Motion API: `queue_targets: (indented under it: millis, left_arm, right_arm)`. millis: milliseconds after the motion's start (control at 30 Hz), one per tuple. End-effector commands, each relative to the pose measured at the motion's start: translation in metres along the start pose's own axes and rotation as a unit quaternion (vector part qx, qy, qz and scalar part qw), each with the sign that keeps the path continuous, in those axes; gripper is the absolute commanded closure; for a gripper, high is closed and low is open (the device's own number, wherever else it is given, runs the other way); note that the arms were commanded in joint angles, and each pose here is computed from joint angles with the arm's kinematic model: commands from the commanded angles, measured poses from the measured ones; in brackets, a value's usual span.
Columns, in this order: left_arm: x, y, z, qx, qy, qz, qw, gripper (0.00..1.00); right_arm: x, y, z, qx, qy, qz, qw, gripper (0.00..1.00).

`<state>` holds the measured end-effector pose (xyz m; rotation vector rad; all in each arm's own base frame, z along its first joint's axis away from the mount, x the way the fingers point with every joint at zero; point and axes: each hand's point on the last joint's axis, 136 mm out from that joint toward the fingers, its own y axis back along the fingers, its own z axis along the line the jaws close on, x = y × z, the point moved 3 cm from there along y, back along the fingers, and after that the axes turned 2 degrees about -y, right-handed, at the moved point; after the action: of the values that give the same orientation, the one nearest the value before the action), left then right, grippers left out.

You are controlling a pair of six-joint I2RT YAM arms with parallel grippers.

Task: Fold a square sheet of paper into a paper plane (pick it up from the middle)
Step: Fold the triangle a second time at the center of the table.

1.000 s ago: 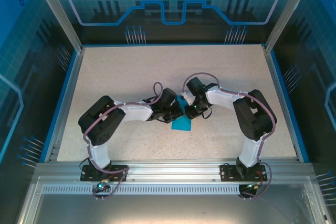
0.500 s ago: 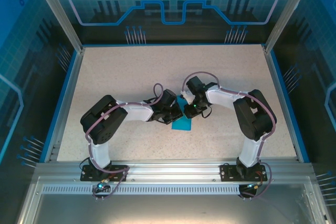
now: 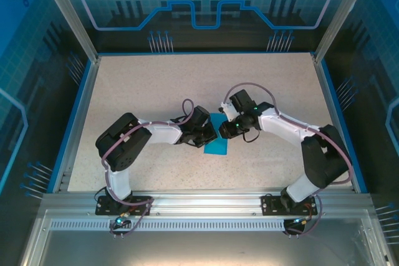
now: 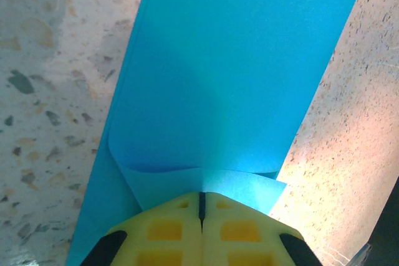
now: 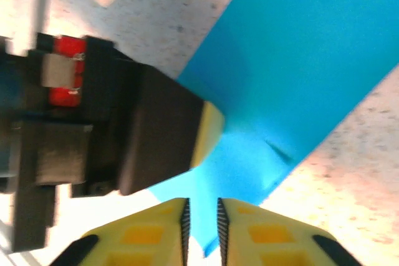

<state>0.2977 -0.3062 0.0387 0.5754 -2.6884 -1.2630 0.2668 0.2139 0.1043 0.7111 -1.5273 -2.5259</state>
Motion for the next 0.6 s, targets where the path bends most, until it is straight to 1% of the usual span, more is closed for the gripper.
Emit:
queue_targets:
  millis: [0,67,167,300,567]
  left_arm:
    - [-0.001,-0.005,0.016,-0.028,0.007,-0.006,1.000,0.99]
    - [-0.002,-0.005,0.015,-0.027,0.007,-0.006,1.000,0.99]
    - [-0.002,-0.005,0.014,-0.026,0.006,-0.007,1.000,0.99]
    - [-0.002,-0.005,0.014,-0.027,0.006,-0.006,1.000,0.99]
    - [-0.002,-0.005,0.014,-0.026,0.007,-0.006,1.000,0.99]
  right_arm:
    - [0.013,-0.010,0.026,-0.083,-0.022,0.014,0.996,0.82]
    - [0.017,-0.016,0.030,-0.092,-0.025,0.019,0.995,0.84]
    - [0.024,-0.026,0.025,-0.089,-0.041,0.036,0.995,0.86]
    - [0.027,-0.037,0.029,-0.112,-0.048,0.046,0.992,0.87]
    - [0.033,-0.055,0.014,-0.088,-0.073,0.067,0.991,0.87]
